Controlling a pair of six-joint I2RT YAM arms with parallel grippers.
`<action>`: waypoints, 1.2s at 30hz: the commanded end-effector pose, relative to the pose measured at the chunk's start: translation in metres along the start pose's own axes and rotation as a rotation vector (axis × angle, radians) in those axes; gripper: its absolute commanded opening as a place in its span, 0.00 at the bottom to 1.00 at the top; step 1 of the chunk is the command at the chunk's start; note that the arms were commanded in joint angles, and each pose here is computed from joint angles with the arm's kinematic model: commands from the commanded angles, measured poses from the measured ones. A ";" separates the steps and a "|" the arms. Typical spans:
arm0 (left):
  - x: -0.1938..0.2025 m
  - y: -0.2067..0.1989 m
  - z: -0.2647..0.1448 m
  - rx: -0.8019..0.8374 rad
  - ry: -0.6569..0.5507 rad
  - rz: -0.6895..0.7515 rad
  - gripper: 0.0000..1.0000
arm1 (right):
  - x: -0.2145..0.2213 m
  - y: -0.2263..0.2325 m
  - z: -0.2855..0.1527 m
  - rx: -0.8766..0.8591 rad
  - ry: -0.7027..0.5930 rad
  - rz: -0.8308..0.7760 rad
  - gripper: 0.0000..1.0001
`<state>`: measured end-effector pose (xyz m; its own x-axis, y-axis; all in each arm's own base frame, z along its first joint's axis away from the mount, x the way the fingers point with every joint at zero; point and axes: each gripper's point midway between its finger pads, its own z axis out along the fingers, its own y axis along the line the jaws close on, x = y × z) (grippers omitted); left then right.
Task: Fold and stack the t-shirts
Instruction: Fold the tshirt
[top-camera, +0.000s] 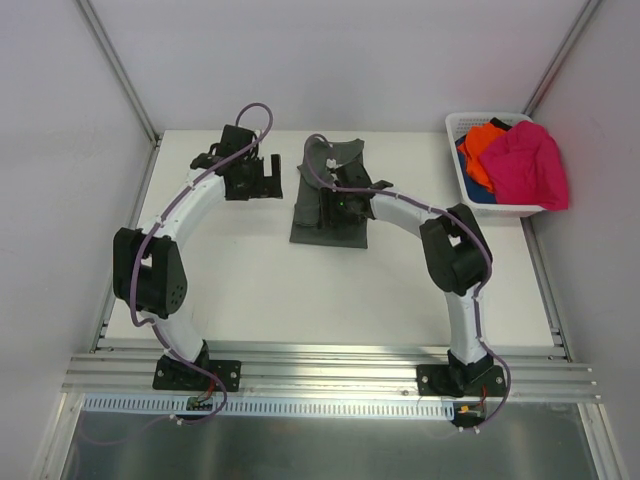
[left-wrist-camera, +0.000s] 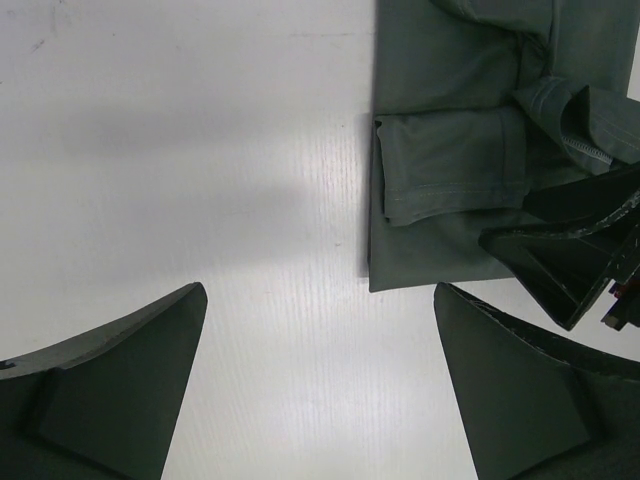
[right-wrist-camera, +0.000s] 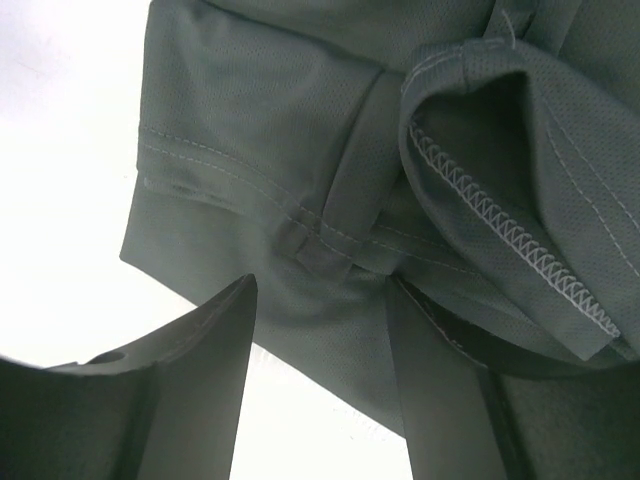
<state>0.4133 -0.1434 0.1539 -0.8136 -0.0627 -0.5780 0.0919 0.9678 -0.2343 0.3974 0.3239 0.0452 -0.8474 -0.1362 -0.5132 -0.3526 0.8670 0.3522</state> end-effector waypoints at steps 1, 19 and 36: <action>-0.010 -0.003 -0.013 0.028 -0.020 -0.043 0.99 | -0.021 0.014 -0.007 -0.023 -0.043 -0.003 0.57; 0.002 0.005 -0.024 0.021 -0.018 -0.049 0.98 | -0.114 -0.014 0.020 0.058 -0.220 -0.052 0.58; 0.012 0.006 -0.024 0.026 0.004 -0.053 0.98 | -0.181 -0.028 -0.013 0.099 -0.406 -0.054 0.59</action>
<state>0.3985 -0.1351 0.1488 -0.8321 -0.0965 -0.5462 0.0599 0.9633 -0.2616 0.5384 0.3166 0.1026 -0.6724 -0.0313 -0.7396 -0.3227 0.9116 0.2548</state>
